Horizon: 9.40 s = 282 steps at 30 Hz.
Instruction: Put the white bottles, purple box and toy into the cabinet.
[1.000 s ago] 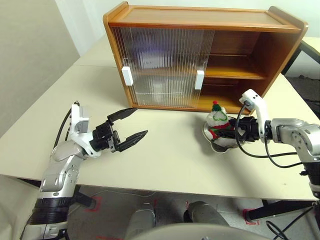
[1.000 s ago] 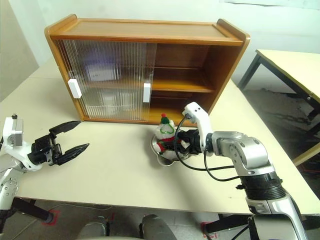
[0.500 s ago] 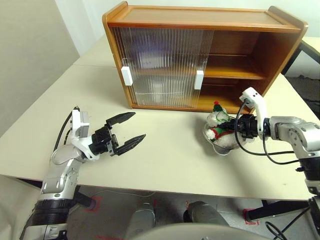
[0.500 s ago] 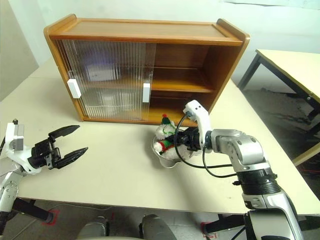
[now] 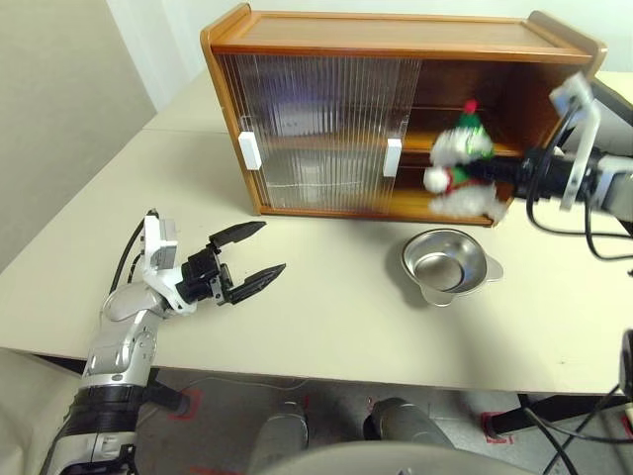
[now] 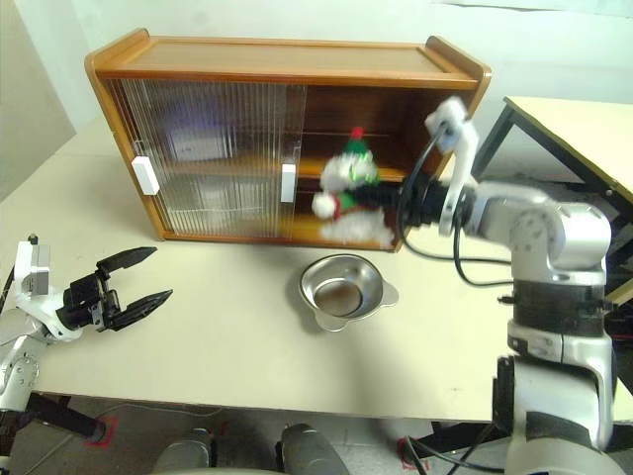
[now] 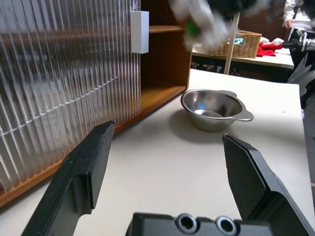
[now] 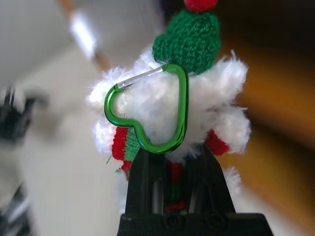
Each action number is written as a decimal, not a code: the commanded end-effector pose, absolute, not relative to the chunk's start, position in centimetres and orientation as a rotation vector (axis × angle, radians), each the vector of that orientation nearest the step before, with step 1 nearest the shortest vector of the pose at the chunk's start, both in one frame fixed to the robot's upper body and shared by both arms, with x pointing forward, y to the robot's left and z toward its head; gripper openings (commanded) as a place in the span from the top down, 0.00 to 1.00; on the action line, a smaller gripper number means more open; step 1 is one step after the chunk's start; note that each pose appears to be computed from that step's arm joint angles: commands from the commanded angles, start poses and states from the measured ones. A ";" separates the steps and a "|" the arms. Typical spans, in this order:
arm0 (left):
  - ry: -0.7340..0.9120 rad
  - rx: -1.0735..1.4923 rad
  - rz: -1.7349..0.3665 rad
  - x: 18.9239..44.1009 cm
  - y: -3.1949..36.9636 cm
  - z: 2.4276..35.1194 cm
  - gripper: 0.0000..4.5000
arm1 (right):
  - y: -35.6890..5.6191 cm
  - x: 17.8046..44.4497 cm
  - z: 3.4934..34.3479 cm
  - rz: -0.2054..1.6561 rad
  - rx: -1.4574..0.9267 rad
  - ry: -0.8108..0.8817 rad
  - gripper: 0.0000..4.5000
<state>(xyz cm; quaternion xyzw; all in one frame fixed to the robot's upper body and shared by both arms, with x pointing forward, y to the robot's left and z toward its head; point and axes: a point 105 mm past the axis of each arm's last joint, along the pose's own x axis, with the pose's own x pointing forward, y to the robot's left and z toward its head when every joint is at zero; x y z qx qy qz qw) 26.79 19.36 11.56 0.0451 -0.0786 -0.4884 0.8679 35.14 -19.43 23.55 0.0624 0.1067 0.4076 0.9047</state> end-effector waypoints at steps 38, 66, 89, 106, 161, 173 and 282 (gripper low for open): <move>-0.164 0.121 -0.990 26.7 19.7 11.4 0.00 | -21.0 44.3 25.5 0.406 -0.128 -0.184 0.17; -0.141 0.100 -0.982 26.0 20.4 10.4 0.00 | -28.5 29.4 18.6 0.836 0.251 0.404 0.00; -0.151 0.123 -1.002 26.4 19.1 12.5 0.00 | -27.9 27.1 6.8 0.495 0.603 0.800 0.00; -0.158 0.121 -0.991 26.7 18.7 12.8 0.00 | -26.0 26.7 8.6 0.584 0.742 0.793 0.99; -0.146 0.139 -1.018 26.6 19.2 11.9 0.00 | -25.0 38.5 8.8 0.087 1.171 0.133 0.99; -0.141 0.135 -1.007 26.4 19.5 11.7 0.00 | -24.0 40.7 8.4 -0.020 1.209 0.082 0.99; -0.165 0.129 -1.023 26.2 18.4 11.6 0.00 | -22.5 39.4 15.7 0.112 0.506 -0.297 1.00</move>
